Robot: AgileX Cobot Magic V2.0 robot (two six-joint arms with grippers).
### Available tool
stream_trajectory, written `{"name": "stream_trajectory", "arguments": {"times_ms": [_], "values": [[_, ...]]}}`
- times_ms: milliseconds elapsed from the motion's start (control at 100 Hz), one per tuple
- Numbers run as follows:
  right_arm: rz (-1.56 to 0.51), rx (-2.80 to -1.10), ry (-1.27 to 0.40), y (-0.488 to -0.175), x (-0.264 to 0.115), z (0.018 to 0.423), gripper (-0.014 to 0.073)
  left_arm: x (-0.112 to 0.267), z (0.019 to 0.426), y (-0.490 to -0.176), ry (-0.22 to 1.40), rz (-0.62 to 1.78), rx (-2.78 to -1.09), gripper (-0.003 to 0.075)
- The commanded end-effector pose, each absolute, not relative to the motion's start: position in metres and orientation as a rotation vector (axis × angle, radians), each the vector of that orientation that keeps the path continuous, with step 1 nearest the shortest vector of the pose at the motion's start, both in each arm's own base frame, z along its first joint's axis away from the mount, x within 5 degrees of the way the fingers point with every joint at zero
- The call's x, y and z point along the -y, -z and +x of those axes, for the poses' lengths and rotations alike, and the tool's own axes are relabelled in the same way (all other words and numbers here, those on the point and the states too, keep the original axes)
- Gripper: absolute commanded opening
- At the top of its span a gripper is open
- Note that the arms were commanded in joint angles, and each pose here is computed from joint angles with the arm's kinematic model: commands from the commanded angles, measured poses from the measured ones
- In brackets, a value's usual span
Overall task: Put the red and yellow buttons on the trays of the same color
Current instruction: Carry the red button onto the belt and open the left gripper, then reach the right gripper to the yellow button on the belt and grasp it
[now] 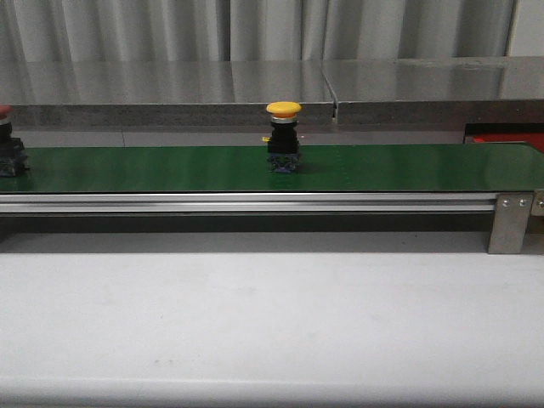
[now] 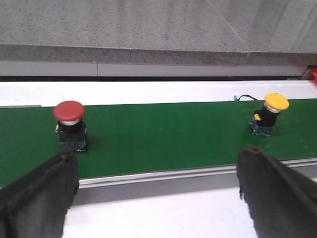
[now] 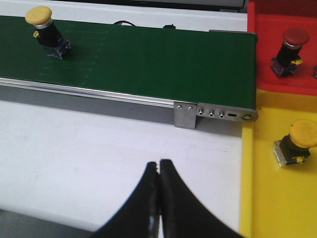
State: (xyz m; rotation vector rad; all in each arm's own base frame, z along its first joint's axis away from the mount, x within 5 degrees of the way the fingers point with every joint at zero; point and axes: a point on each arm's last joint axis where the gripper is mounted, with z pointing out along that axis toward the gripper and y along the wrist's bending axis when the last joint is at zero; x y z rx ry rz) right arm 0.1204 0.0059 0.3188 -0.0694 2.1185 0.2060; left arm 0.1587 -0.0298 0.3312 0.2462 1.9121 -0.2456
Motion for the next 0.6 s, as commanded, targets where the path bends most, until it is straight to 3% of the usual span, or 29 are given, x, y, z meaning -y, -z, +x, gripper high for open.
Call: {"name": "stream_trajectory", "arguments": {"times_ms": [0,110,260,340,410,480,590], "values": [[-0.049,-2.040,-0.193,-0.332,-0.005,0.123,-0.0066,0.027,0.144,-0.340,0.236,0.190,-1.799,0.0504],[-0.049,-2.040,-0.193,-0.332,-0.005,0.123,-0.0066,0.026,0.129,-0.338,0.231,0.189,-1.761,0.0309],[-0.049,-2.042,-0.201,-0.332,-0.005,0.123,-0.0064,0.025,0.122,-0.339,0.228,0.189,-1.736,-0.0021],[-0.057,-2.059,-0.211,-0.330,-0.006,0.122,-0.0048,0.025,0.122,-0.339,0.226,0.187,-1.733,-0.0019],[-0.064,-2.073,-0.221,-0.329,-0.007,0.121,0.0022,0.025,0.122,-0.339,0.224,0.184,-1.729,-0.0019],[-0.066,-2.077,-0.223,-0.329,-0.007,0.121,0.0150,0.025,0.122,-0.339,0.224,0.184,-1.729,-0.0019],[-0.059,-2.067,-0.227,-0.330,-0.007,0.121,0.0440,0.025,0.122,-0.339,0.224,0.184,-1.729,-0.0019]]}}
